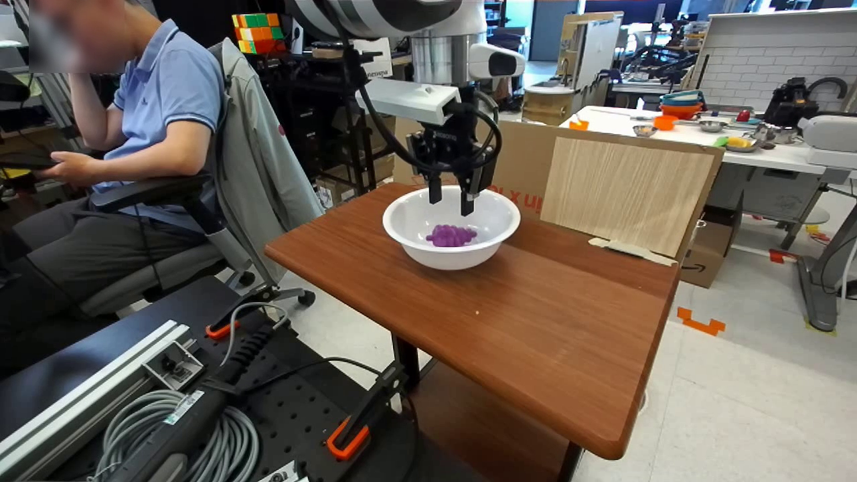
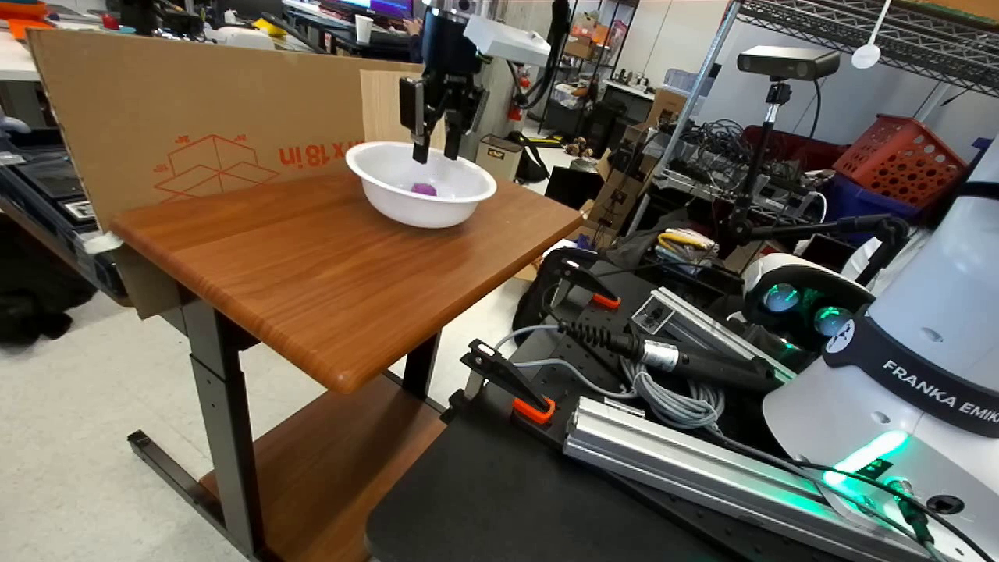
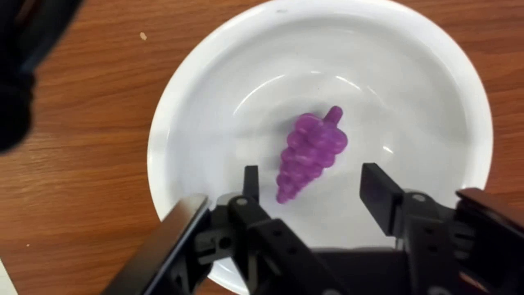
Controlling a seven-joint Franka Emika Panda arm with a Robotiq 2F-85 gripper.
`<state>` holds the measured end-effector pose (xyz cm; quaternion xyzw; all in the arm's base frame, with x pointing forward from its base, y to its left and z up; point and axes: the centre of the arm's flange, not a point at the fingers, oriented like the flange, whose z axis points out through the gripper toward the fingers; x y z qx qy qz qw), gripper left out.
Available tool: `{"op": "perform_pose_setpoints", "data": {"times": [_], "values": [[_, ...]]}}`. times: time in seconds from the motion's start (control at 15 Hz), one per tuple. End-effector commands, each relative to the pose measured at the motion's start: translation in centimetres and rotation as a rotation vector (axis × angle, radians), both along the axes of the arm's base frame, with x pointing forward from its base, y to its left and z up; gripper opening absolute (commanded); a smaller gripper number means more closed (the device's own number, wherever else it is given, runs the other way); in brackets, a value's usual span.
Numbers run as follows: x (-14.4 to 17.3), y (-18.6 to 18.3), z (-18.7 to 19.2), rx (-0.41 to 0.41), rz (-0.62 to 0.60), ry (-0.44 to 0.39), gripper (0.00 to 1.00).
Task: Put the purple object in the bowl
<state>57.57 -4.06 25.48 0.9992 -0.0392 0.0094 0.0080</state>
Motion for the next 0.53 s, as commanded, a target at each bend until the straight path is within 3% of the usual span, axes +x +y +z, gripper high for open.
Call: {"op": "perform_pose_setpoints", "data": {"times": [0.0,0.2,0.27,0.47], "values": [[-1.2,0.4,3.7,0.028,0.009,-0.059,0.96],[-1.9,1.0,7.6,0.069,0.015,-0.120,1.00],[0.0,0.7,4.7,0.039,0.000,-0.080,1.00],[-0.1,0.7,5.4,0.041,0.001,-0.087,1.00]]}}
